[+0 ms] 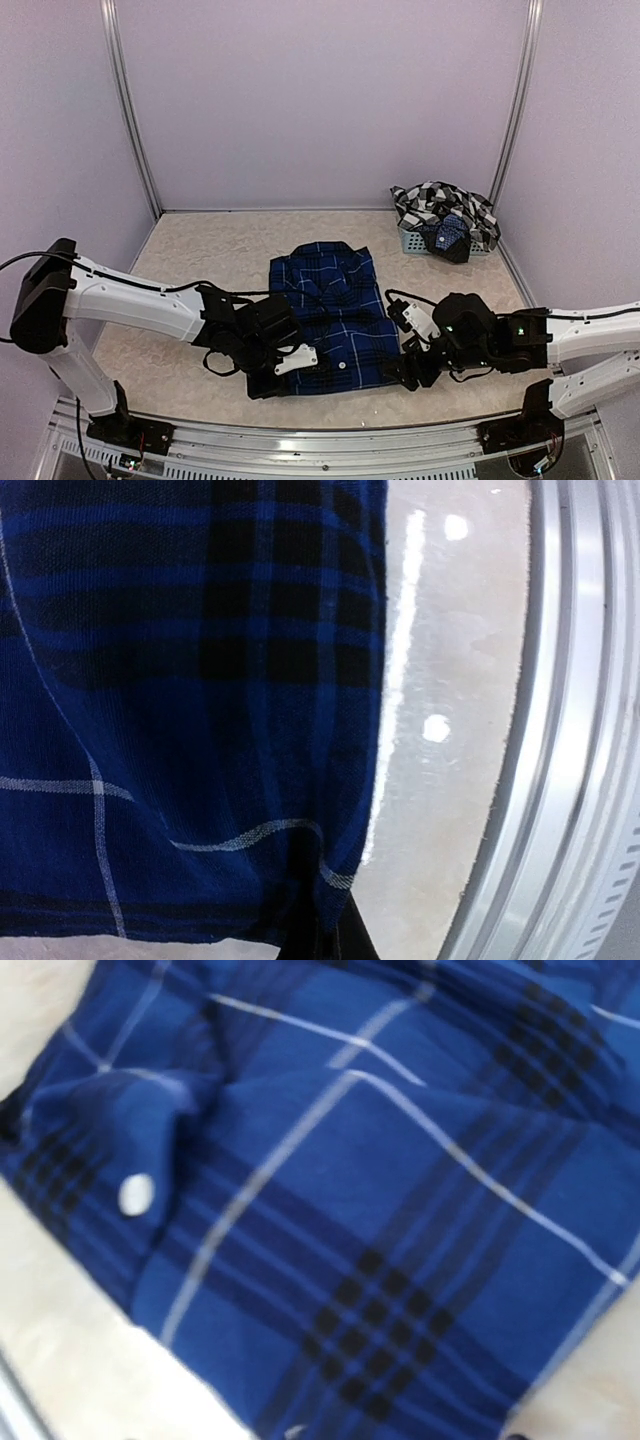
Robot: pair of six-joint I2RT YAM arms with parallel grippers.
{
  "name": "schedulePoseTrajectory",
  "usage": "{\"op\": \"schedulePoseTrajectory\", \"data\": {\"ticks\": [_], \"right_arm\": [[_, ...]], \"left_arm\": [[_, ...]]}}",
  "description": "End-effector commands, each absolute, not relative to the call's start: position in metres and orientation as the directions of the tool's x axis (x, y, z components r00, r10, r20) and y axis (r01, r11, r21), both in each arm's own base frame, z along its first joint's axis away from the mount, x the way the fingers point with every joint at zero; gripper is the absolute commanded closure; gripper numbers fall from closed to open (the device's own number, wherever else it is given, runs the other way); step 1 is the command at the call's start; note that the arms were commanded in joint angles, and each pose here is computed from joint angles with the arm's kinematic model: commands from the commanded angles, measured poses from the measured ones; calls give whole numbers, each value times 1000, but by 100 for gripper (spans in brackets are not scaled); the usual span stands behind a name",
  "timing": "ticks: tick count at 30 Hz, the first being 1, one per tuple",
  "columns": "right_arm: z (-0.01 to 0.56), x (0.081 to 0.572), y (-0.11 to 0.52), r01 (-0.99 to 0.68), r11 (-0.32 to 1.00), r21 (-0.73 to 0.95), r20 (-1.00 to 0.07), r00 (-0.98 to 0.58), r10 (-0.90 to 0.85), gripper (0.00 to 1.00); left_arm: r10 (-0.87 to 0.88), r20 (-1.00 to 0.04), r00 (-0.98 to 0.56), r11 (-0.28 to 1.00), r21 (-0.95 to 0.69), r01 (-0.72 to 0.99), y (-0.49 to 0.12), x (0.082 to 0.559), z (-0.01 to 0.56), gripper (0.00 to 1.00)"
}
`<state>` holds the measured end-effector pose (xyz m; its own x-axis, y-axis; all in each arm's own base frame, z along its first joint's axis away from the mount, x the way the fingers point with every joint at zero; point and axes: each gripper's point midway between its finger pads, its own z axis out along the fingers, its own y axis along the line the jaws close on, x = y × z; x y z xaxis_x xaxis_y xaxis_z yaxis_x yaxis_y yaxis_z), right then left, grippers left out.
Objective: Fold and stack the long sleeve shirts
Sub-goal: Pick up the 2/3-rectangle-folded shirt from the center of the board.
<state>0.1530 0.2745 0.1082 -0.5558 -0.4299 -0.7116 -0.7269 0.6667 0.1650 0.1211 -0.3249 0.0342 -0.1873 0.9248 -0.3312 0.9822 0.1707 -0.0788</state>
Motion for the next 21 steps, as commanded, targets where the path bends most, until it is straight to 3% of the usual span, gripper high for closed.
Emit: {"op": "schedulePoseTrajectory", "data": {"ticks": [1, 10, 21], "right_arm": [[112, 135, 281, -774, 627, 91, -751, -467, -467, 26], [91, 122, 293, -803, 595, -30, -701, -407, -585, 23], [58, 128, 299, -800, 569, -188, -567, -385, -728, 24]], "left_arm": [[928, -336, -163, 93, -214, 972, -320, 92, 43, 100], [910, -369, -188, 107, -228, 968, -318, 100, 54, 100], [909, -366, -199, 125, -218, 968, -312, 110, 50, 100]]}}
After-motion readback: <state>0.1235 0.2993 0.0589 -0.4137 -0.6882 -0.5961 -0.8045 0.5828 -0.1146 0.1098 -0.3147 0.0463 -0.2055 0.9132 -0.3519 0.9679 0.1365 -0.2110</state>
